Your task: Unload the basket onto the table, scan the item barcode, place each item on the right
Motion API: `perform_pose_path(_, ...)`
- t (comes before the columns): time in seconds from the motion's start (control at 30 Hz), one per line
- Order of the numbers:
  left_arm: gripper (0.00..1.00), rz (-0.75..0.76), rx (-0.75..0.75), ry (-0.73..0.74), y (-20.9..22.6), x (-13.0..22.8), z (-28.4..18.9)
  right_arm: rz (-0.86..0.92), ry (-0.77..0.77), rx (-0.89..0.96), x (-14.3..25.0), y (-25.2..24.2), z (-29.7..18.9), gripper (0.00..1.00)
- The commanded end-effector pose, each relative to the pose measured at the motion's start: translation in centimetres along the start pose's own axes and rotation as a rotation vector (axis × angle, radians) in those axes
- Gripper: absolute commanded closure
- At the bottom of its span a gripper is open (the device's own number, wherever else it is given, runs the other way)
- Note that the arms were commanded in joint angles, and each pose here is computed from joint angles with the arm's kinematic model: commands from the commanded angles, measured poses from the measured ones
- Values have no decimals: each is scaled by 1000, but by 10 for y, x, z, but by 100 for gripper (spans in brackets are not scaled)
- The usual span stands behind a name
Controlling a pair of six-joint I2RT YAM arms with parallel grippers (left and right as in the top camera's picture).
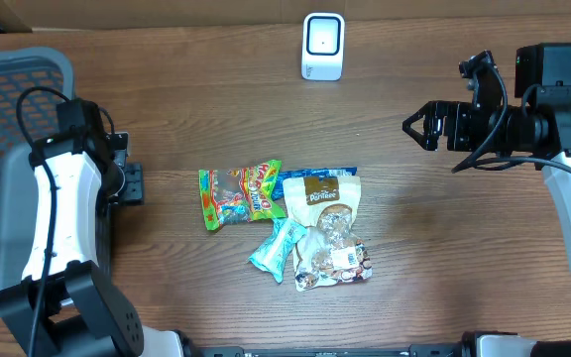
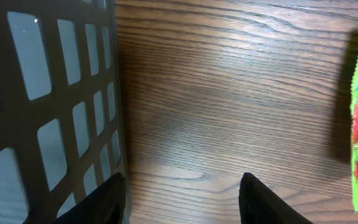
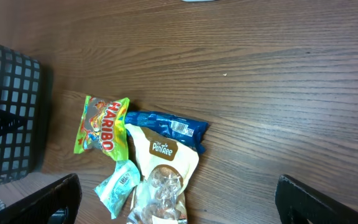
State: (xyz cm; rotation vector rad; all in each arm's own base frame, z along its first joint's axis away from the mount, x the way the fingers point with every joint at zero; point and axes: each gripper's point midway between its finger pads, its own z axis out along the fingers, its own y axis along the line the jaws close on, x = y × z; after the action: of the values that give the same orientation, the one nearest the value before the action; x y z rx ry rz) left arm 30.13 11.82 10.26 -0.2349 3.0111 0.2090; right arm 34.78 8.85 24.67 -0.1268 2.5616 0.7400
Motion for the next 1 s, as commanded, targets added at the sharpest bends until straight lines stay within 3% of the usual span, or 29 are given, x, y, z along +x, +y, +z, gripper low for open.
perform_pose_path(0.0, 50, 13, -54, -24, 15, -2, -9, -8, -3, -8, -1, 3, 0, 0)
perform_pose_path(0.1, 50, -60, -48, 0, 13, 4, -9, -6, 0, -7, 0, 3, 0, 0)
perform_pose_path(0.23, 49, -312, 38, 146, -7, 39, -12, -8, -3, -8, -1, 3, 0, 0)
perform_pose_path(0.37, 53, -320, -25, 235, 0, 62, -16, -9, -3, -7, -1, 3, 0, 0)
perform_pose_path(0.73, 58, -534, -191, 256, 21, 75, -21, -7, -1, -7, 0, 3, 0, 0)
perform_pose_path(0.97, 51, -547, -220, 209, 28, 67, -21, -8, -2, -7, -1, 3, 0, 0)
